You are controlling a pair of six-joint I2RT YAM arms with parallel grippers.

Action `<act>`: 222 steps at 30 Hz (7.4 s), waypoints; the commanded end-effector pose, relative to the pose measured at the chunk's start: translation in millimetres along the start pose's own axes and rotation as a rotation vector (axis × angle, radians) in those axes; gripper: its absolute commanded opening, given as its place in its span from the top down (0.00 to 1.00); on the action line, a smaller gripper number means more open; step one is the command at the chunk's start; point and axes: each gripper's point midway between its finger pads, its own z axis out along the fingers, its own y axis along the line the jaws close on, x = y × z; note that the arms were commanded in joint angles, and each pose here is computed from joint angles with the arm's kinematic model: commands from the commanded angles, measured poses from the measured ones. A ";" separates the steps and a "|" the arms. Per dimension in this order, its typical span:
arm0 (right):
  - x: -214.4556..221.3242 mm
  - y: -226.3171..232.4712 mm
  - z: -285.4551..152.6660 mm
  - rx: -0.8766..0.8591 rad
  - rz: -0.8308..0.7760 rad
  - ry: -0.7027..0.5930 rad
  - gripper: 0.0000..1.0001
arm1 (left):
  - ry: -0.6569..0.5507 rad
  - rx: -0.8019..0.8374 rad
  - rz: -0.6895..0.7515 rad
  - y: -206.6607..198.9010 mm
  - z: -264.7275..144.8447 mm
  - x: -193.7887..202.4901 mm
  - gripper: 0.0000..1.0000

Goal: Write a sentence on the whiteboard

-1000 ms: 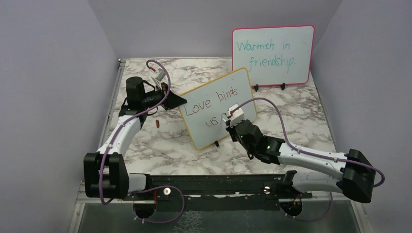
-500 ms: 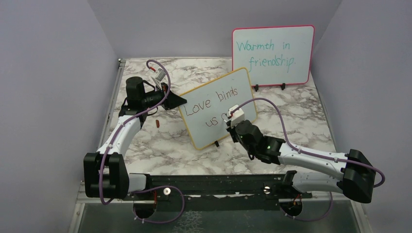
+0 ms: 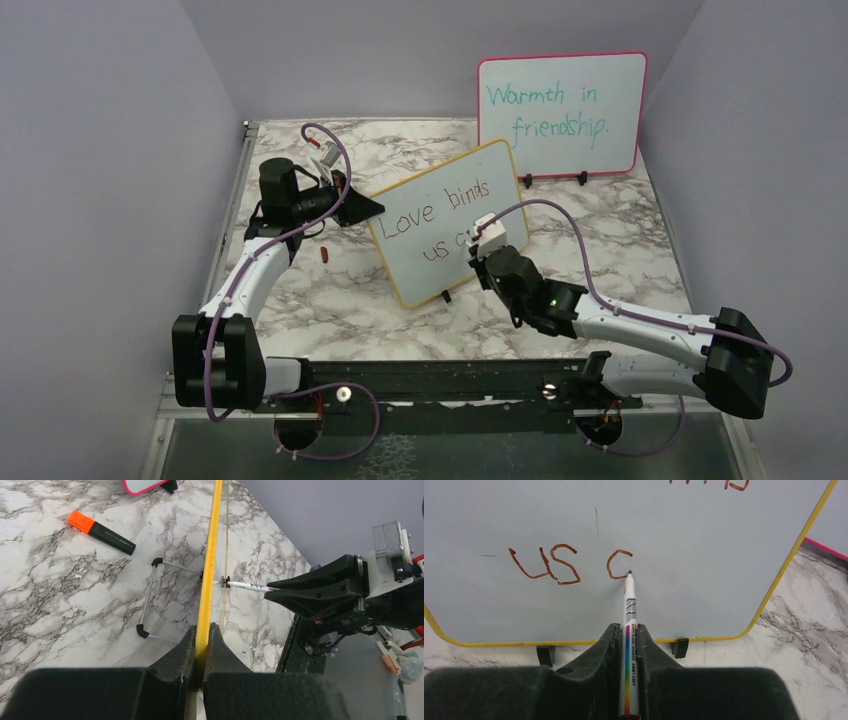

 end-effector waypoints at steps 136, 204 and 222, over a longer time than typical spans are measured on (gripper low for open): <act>-17.8 -9.3 7.8 0.005 0.037 -0.004 0.99 | 0.031 -0.105 -0.003 25.0 -1.9 12.5 1.00; -56.7 -26.1 8.7 0.090 0.018 -0.136 0.99 | 0.032 -0.118 -0.002 26.6 -2.4 12.6 1.00; -30.1 -22.1 9.5 0.073 0.021 -0.055 0.99 | 0.031 -0.119 -0.001 27.5 -2.2 11.9 1.00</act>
